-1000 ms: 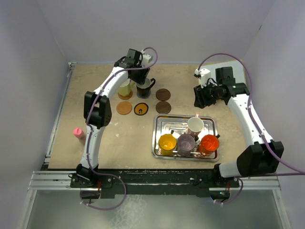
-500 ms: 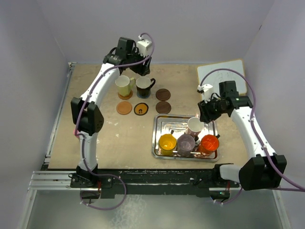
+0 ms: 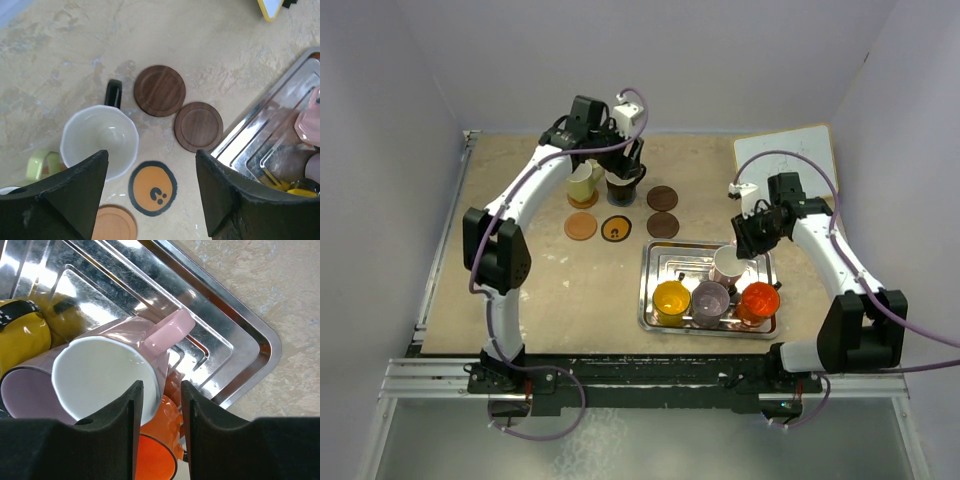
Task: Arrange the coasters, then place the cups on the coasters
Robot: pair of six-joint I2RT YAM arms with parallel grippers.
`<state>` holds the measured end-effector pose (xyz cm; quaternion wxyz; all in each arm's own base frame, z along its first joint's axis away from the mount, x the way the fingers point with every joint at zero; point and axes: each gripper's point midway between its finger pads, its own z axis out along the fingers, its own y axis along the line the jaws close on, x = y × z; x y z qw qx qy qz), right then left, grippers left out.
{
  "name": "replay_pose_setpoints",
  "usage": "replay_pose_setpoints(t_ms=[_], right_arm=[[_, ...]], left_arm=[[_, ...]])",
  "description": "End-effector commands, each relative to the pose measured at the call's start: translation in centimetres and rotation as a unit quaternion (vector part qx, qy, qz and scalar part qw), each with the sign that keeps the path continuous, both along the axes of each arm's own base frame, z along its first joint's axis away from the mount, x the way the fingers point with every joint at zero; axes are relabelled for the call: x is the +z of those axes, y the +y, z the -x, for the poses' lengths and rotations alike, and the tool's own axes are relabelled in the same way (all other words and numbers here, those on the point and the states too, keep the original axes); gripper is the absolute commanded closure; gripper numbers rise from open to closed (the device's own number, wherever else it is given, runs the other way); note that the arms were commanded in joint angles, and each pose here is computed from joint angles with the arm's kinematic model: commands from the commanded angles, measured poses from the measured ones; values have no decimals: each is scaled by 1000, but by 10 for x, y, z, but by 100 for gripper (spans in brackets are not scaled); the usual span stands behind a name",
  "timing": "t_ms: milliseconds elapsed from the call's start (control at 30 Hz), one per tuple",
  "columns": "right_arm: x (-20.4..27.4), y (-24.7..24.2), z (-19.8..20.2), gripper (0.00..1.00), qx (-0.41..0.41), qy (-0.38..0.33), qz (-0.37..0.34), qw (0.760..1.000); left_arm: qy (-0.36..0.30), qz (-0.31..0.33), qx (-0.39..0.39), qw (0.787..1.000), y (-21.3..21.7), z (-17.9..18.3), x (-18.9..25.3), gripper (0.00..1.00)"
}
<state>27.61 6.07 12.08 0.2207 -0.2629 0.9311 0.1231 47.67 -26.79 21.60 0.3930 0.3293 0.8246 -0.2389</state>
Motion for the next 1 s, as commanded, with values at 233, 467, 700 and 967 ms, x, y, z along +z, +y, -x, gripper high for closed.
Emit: replay_pose_setpoints(t_ms=[233, 467, 700, 967], right_arm=[[-20, 2, -14, 67, -26, -3, 14, 1000], [-22, 5, -14, 76, -40, -7, 9, 999], [-4, 3, -25, 92, -65, -43, 8, 997], [33, 8, -48, 100, -83, -88, -14, 993]], left_arm=[[-80, 65, -13, 995, -24, 34, 41, 29], [-40, 72, 17, 996, -46, 54, 25, 28], [4, 87, 55, 995, -61, 67, 19, 28], [34, 103, 65, 992, -78, 72, 25, 28]])
